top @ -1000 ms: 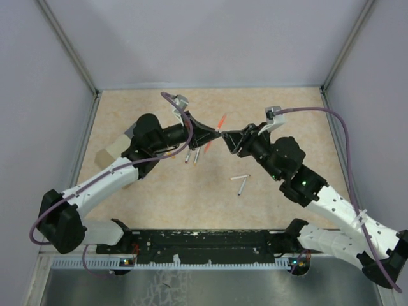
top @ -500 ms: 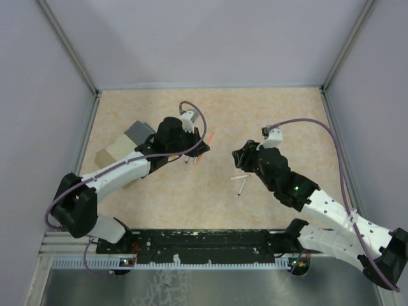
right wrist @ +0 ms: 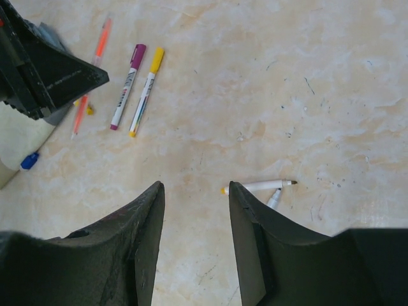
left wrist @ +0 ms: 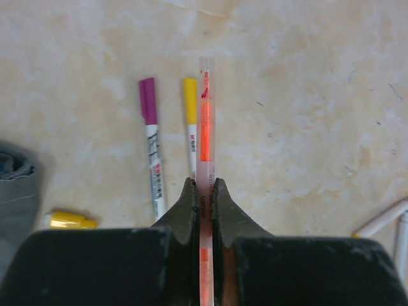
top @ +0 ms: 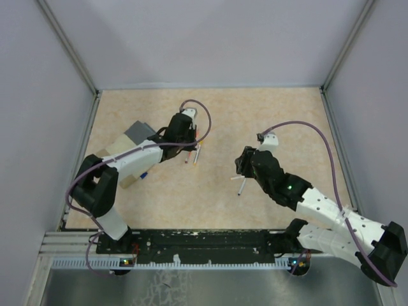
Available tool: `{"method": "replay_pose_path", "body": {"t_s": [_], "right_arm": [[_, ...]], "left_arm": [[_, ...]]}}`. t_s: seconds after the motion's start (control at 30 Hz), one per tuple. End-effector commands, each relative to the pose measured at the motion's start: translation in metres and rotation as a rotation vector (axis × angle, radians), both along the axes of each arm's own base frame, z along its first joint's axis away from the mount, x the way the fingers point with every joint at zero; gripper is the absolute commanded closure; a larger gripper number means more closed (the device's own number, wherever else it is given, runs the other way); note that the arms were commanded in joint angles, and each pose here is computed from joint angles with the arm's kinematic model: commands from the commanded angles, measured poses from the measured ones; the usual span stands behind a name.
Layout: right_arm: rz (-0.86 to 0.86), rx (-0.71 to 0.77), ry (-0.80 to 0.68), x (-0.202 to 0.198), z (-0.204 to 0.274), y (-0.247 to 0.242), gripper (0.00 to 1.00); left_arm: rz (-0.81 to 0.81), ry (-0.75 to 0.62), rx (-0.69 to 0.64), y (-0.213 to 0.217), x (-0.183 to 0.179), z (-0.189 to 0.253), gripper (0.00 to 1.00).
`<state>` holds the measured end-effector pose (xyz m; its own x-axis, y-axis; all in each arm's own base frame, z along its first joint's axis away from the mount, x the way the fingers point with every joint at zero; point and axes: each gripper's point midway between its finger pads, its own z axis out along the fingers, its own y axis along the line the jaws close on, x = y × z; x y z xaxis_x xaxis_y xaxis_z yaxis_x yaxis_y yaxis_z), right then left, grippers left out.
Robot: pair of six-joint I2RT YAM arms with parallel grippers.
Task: Insert the pens into the pen caps
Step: Place the pen at the center of the board.
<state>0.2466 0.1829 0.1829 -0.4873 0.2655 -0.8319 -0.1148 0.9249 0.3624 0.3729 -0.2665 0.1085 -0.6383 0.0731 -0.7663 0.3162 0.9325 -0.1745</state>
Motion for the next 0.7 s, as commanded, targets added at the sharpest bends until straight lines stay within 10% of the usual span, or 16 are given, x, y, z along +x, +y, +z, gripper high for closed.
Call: {"method": "replay_pose_path", "body": {"t_s": [0.0,0.67], "right_arm": [[-0.011,-0.005,-0.014,0.004,-0.001,0.0,0.55],[0.053,-0.021,0.052,-0.001,-0.019,0.011,0.55]], "left_arm": [[0.042,-0.064,0.093,0.025,0.026,-0.001,1.0],[0.019,-0.012,0.151,0.047,0.053,-0.056,0.97]]}}
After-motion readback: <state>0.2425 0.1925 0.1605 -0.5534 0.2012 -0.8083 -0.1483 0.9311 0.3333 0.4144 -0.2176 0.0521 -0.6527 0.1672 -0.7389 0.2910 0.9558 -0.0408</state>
